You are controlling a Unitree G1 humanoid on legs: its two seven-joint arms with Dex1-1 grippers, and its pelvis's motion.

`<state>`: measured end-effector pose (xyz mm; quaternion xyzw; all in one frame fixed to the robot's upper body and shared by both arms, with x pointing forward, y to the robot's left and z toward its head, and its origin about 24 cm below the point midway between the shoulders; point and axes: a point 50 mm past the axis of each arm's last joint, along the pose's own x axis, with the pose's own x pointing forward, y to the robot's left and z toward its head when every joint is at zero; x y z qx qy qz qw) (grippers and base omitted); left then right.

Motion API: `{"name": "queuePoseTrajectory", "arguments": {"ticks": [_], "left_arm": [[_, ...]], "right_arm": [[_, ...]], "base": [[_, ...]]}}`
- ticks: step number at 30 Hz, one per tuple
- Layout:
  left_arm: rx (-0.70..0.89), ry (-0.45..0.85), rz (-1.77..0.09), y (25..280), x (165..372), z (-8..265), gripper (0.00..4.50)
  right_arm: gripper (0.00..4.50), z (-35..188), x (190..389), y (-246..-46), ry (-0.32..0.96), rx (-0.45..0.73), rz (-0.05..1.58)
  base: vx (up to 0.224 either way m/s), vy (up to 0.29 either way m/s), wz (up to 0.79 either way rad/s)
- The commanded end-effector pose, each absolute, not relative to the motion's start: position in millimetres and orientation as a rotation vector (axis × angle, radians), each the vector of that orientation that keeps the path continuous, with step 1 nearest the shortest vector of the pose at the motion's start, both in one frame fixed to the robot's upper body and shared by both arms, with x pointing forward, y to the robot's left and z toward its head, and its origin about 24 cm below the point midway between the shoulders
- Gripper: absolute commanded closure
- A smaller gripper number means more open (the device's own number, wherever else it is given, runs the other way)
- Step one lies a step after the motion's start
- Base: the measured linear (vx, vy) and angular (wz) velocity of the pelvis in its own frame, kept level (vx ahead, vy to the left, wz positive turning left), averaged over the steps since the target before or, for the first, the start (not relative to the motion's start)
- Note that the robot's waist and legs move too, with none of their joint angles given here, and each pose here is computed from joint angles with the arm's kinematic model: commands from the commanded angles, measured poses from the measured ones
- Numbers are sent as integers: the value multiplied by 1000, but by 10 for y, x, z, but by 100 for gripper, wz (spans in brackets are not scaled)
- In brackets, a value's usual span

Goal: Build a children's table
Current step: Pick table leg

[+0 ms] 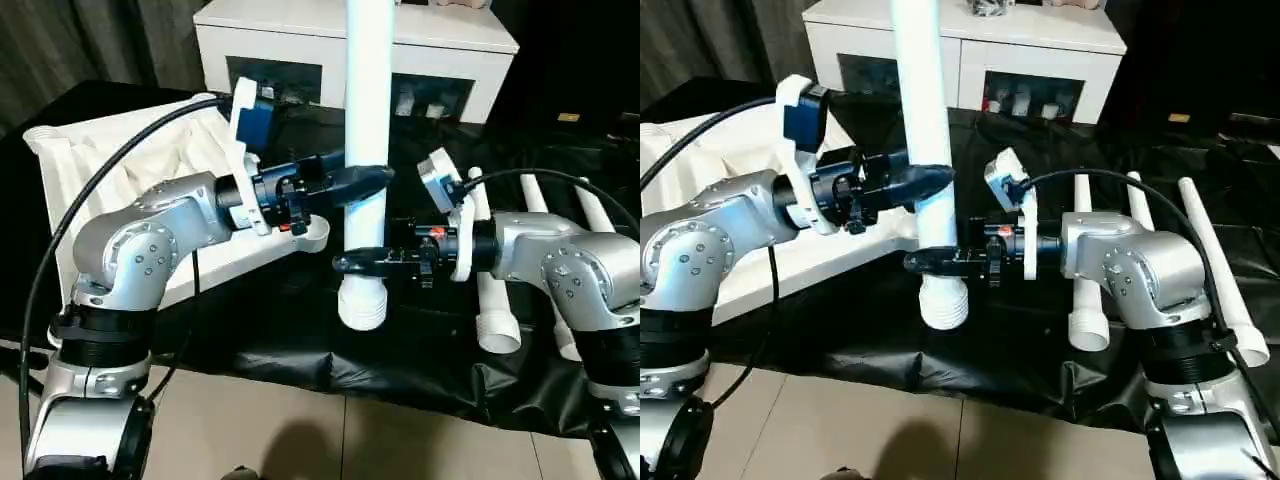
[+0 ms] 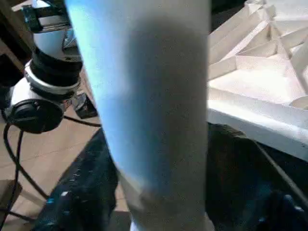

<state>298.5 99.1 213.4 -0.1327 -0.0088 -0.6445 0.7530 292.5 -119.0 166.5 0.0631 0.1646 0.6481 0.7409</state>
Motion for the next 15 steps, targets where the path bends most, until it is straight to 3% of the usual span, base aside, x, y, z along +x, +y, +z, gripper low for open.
{"name": "queuePoseTrajectory", "arguments": {"ticks": [1,15], "left_arm": [[-272,-37,-1422,987,2966,2172,270],[-272,-42,-1412,990,2987,2177,270]], "right_arm": [[160,1678,2922,-1213,367,105,1413],[160,1642,2867,-1207,392,85,1444]], "base": [[0,0,0],[0,0,0]]}}
